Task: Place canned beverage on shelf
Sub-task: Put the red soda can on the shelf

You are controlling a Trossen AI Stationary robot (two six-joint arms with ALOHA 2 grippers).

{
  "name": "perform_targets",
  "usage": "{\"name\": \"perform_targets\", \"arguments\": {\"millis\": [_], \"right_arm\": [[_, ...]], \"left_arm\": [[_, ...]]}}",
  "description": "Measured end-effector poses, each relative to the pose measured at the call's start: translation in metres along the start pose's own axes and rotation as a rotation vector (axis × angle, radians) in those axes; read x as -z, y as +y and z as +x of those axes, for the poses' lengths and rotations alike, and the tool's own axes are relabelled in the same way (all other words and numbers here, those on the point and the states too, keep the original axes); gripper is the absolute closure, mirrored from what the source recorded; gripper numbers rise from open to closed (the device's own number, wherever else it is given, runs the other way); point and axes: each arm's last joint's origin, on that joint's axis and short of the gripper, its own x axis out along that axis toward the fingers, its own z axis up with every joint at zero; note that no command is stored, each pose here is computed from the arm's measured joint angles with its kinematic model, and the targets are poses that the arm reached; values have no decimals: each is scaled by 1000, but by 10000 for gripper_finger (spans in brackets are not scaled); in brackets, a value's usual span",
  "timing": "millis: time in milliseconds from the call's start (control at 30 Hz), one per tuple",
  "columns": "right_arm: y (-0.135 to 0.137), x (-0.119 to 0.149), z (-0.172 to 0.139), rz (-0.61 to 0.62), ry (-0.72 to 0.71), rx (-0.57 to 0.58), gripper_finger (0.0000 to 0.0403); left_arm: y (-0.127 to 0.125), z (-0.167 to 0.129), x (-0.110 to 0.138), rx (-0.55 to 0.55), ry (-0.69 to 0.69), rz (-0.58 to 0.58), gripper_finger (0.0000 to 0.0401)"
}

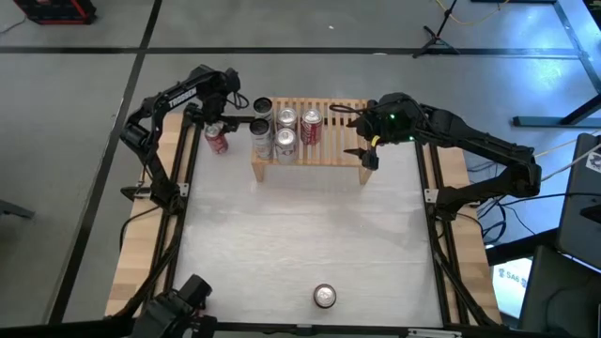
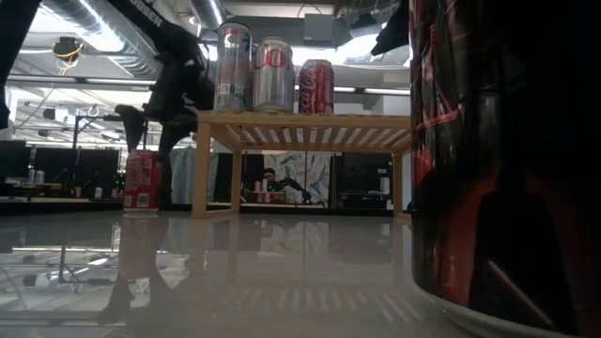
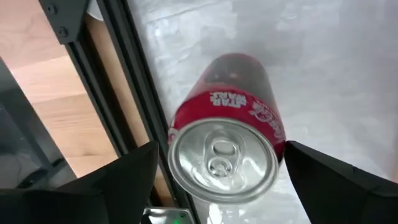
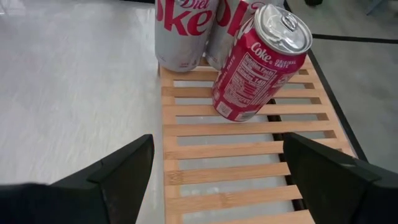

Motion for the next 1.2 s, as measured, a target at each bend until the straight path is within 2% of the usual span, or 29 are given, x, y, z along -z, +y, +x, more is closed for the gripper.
{"name": "perform_targets", "arguments": {"millis": [200,400,600,733,867,1000,1100,1200], "right_arm": [[0,0,0,-4,0,0,56],[0,0,0,-4,0,0,56],[0,0,0,-4,2,-1,56],[0,0,0,-4,3,-1,56],[0,0,0,-3,4,-2,56],[0,1,0,-3,11,-4,56],[0,1,0,-3,11,-4,56],[0,0,0,-1,2,-1,56]], "left_arm": [[2,13,-1,54,32,-19,66],[1,34,2,61,65,-18,70],[-6,32,5,50,33,20,131],[-8,23,12,71,3,47,131],[-3,-1,34,96,-38,62,131],[7,-30,71,160,-64,71,131],[9,-51,99,274,-132,123,131],[10,-68,129,383,-192,228,131]]}}
